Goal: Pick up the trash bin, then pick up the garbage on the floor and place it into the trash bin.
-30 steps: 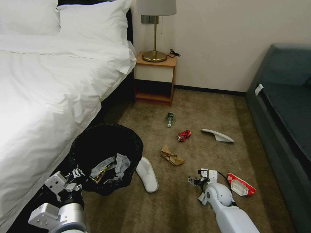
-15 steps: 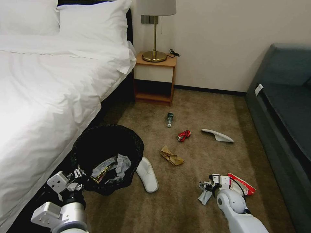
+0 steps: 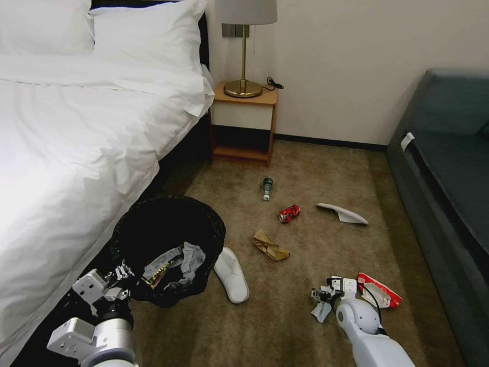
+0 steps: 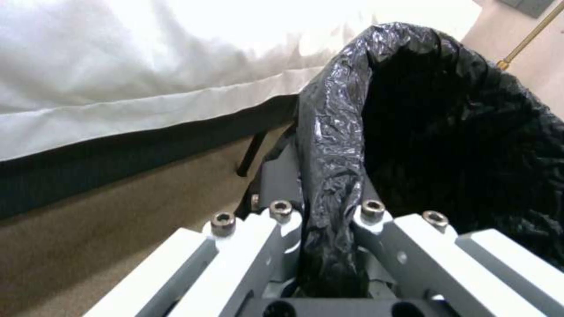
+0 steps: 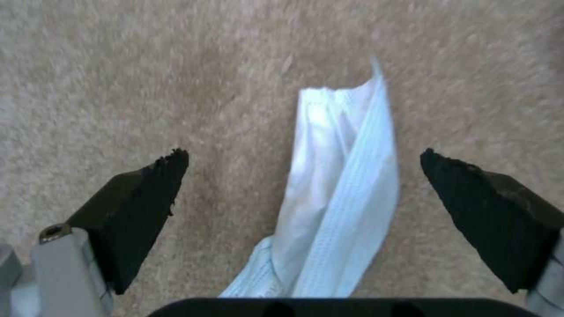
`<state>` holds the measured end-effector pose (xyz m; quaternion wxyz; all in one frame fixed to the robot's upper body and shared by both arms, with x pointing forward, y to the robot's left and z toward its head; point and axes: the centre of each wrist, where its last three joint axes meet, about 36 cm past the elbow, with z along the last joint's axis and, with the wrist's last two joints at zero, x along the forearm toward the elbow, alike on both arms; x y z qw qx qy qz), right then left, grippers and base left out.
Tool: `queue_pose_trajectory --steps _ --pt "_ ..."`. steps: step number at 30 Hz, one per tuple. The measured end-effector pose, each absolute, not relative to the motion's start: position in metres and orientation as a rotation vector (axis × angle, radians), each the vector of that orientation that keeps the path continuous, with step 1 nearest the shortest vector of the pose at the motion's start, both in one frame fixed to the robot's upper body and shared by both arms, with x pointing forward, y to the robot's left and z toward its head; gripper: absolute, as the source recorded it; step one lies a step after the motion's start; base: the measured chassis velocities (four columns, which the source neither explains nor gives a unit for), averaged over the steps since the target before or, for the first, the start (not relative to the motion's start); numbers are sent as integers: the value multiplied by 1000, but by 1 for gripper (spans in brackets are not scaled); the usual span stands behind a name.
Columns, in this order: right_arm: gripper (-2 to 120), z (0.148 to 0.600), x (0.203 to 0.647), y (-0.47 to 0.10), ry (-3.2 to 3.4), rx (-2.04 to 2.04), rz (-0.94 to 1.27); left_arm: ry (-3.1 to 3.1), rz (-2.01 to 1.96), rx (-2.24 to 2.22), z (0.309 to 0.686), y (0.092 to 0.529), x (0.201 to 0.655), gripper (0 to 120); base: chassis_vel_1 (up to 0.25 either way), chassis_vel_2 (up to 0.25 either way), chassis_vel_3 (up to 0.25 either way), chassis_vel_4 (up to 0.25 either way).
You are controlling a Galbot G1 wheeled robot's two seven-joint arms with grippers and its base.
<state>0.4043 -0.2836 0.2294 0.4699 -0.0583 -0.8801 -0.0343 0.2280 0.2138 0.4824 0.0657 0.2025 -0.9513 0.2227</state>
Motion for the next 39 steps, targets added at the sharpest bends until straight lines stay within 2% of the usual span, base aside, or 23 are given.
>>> queue_pose_trajectory --steps 5,9,11,12,14,24,26,30,33,39 --pt "93 217 408 -284 -2139 -153 -61 -2868 676 610 482 214 229 5 0 0 0 0" --pt "77 210 410 -288 -2121 -167 -33 -2867 675 612 482 214 229 5 0 0 0 0" --pt "75 209 410 -288 -2121 -166 -31 -2867 676 612 482 214 229 5 0 0 0 0" --pt "66 208 409 -289 -2118 -169 -20 -2867 676 612 482 214 229 5 0 0 0 0" --pt "59 208 408 -291 -2117 -171 -9 -2865 678 612 482 214 229 5 0 0 0 0" --pt "36 208 403 -299 -2118 -182 7 -2864 676 612 482 212 227 5 0 0 0 0" --pt "23 208 401 -300 -2124 -183 10 -2864 675 611 483 212 227 5 0 0 0 0" --pt "15 209 399 -299 -2129 -181 14 -2865 674 611 483 212 226 5 0 0 0 0" --pt "0 210 396 -297 -2137 -173 21 -2864 673 613 484 212 225 5 0 0 0 0" --pt "0 219 387 -294 -2194 -160 50 -2865 670 617 485 212 225 5 0 0 0 0"
